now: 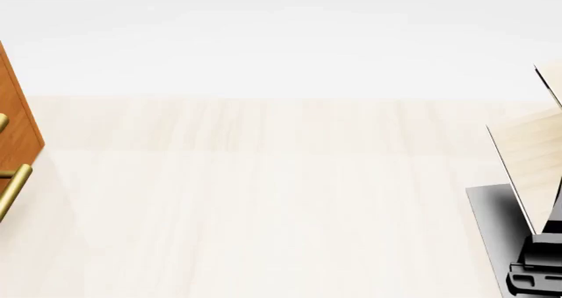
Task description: Close the top drawer of the cabinet and put the bowl on top of it.
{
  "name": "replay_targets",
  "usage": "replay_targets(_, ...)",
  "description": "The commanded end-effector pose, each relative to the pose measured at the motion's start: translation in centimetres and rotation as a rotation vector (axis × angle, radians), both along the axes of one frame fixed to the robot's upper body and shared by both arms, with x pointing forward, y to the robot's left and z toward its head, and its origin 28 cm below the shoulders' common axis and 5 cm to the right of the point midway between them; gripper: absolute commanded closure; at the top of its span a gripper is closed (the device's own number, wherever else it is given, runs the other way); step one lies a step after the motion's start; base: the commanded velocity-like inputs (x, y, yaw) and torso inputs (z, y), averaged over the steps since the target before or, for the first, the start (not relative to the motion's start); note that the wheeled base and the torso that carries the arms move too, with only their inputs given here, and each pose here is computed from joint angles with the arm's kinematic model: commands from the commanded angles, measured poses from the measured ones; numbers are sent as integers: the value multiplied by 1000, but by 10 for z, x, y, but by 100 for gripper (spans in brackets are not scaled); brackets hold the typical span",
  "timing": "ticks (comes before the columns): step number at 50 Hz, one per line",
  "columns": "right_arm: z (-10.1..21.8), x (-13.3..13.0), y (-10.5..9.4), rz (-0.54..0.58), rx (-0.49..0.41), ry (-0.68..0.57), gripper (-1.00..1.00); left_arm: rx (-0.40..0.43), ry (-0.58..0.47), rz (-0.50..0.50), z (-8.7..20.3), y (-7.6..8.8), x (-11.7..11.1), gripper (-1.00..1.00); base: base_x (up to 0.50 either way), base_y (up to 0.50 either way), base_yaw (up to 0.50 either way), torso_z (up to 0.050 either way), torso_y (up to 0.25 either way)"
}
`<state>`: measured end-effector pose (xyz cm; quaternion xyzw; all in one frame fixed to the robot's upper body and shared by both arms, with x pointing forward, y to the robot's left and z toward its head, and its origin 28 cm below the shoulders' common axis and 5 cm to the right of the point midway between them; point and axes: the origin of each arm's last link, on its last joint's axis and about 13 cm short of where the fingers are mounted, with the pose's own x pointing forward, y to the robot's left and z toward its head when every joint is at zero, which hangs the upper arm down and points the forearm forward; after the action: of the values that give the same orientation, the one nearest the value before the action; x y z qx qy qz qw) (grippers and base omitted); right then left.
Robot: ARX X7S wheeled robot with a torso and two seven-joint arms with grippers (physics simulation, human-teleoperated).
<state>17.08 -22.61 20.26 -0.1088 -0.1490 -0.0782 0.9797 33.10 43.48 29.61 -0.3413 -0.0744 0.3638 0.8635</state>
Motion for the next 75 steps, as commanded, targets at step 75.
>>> replay_targets(75, -1, 2, 1, 3, -3, 3, -100, 112, -78, -141, 31, -33, -53, -100, 0, 0, 0, 0, 0)
